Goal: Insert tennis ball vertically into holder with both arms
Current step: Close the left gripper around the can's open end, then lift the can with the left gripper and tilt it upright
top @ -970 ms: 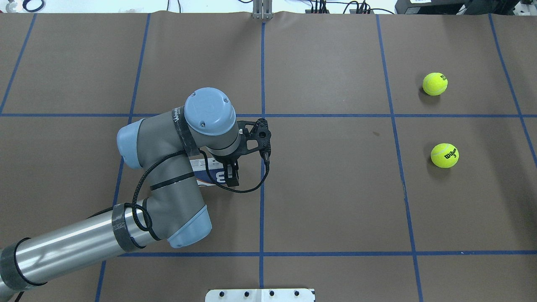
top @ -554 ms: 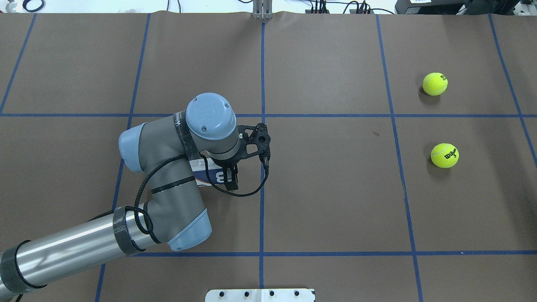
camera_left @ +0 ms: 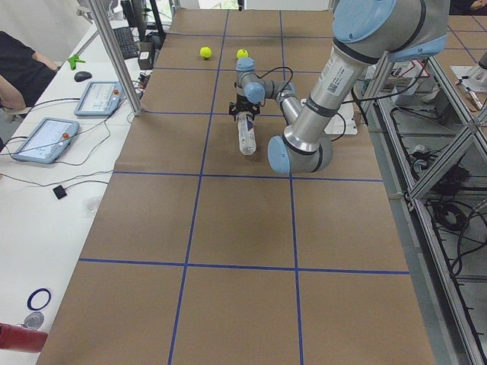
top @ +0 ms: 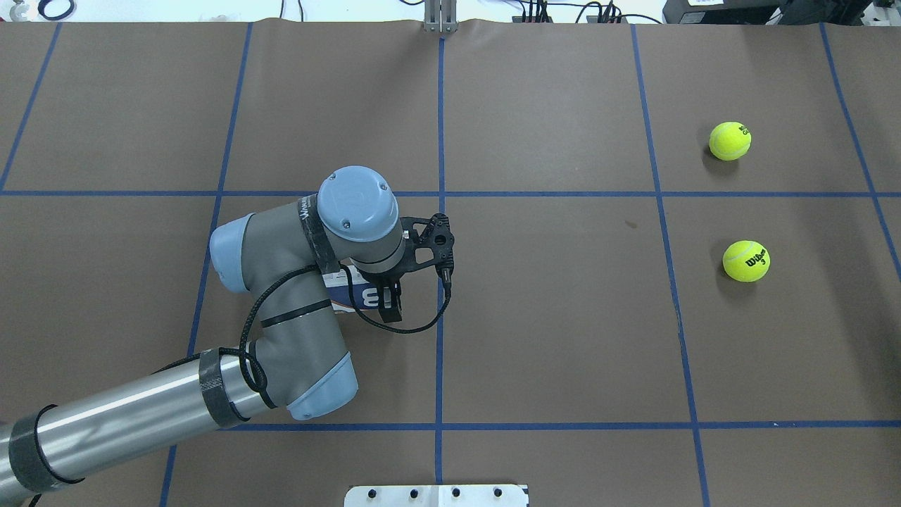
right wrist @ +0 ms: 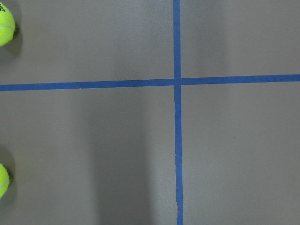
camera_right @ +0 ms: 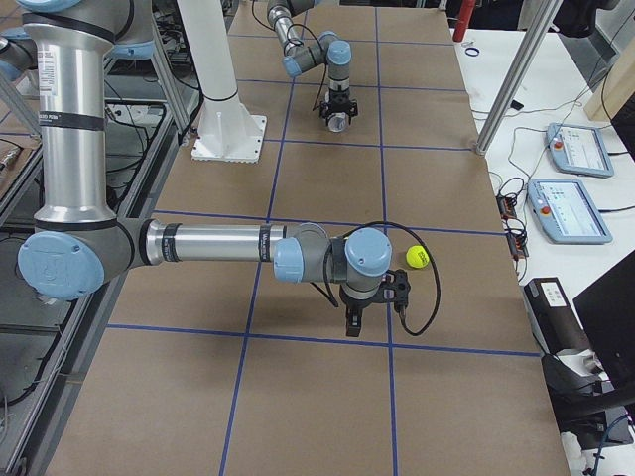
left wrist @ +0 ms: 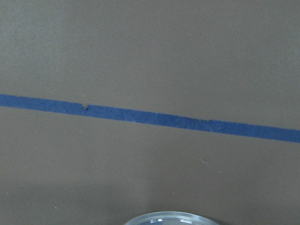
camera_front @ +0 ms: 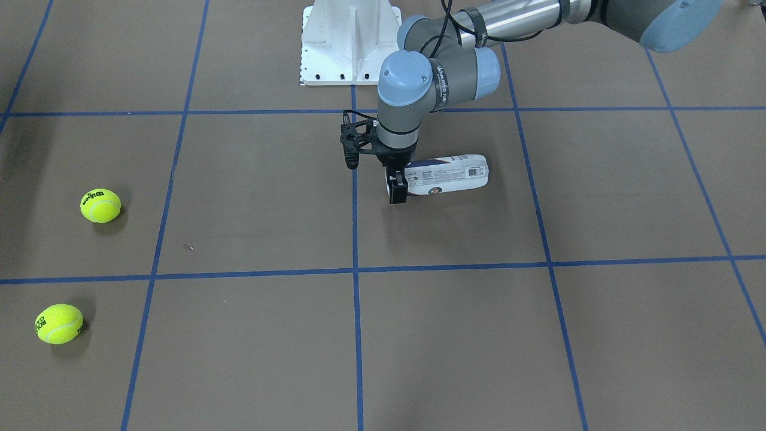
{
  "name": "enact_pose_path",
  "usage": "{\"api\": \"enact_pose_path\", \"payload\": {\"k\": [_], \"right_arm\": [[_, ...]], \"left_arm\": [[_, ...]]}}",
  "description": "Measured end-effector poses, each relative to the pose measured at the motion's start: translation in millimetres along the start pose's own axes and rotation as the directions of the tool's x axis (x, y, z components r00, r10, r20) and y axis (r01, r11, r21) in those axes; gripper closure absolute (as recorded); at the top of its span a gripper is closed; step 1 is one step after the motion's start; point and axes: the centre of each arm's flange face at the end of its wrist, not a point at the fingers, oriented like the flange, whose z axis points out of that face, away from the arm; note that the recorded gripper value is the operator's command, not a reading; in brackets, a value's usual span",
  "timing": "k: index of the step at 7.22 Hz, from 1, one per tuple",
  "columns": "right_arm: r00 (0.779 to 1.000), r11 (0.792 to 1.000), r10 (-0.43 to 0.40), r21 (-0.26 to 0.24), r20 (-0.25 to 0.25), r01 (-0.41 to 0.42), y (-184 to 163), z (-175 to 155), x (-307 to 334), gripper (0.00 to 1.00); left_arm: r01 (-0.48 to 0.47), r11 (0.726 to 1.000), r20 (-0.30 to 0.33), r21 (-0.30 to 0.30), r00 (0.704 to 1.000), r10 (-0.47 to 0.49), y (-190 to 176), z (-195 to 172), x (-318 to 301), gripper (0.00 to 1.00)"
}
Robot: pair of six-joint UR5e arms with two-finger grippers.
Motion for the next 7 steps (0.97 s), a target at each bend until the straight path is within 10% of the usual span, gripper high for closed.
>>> {"api": "enact_pose_path", "payload": {"k": [3, 7], "right_arm": [[1.0, 1.0, 0.0, 0.0, 0.0, 0.0, 0, 0, 0, 0.01], [1.0, 1.0, -0.009, 0.009, 0.001, 0.009, -5, -4, -5, 0.01]], "left_arm": [[0.001, 1.0, 0.006, 0.004, 1.0, -0.001, -2, -3, -2, 0.59], [0.005, 0.998, 0.047, 0.068, 0.999, -0.008, -7, -46, -16, 0.7]]}}
